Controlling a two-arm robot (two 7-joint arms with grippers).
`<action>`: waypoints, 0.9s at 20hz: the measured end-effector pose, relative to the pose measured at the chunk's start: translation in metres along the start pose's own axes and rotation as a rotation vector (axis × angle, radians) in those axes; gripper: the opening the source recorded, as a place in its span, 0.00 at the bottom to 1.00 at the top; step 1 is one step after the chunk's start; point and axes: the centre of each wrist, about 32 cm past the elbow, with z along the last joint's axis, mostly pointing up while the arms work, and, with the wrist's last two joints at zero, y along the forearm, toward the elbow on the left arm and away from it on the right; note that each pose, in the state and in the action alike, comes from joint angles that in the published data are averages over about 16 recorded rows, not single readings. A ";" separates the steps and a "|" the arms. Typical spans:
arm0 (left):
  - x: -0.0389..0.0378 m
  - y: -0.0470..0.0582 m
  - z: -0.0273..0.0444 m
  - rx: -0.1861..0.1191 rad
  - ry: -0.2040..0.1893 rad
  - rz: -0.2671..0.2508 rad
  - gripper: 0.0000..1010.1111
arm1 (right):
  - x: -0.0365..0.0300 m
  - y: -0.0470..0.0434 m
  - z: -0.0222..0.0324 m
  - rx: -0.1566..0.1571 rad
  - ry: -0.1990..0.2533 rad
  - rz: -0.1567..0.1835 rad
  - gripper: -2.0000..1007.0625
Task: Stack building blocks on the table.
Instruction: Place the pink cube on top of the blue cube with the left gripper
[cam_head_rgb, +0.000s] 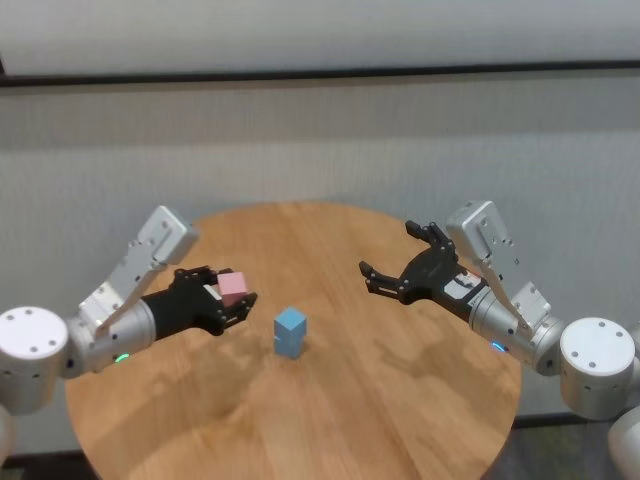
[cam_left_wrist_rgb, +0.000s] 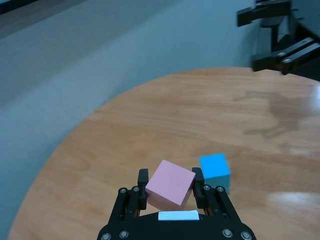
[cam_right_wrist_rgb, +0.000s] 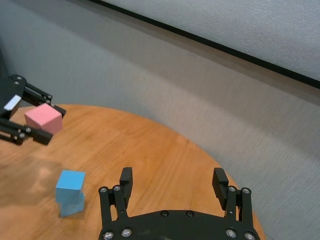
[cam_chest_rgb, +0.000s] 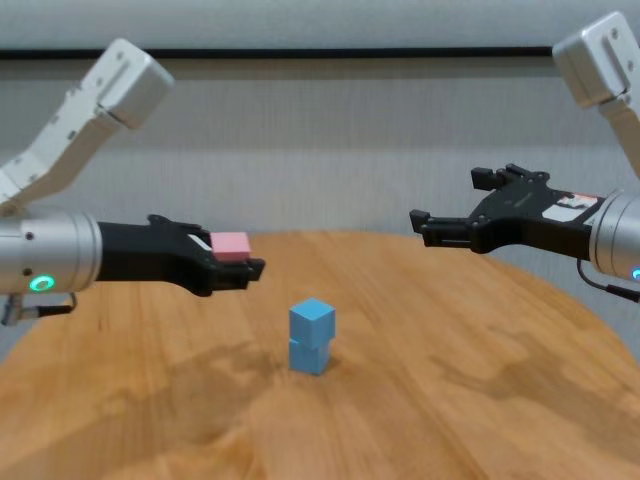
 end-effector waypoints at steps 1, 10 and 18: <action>-0.0016 -0.002 0.0016 0.000 -0.004 -0.004 0.54 | 0.0000 0.0000 0.0000 0.000 0.000 0.000 1.00; -0.0174 -0.015 0.0140 -0.006 -0.024 -0.052 0.54 | 0.0000 0.0000 0.0000 0.000 0.000 0.000 1.00; -0.0304 -0.024 0.0217 -0.004 -0.022 -0.082 0.54 | 0.0000 0.0000 0.0000 0.000 0.000 0.000 1.00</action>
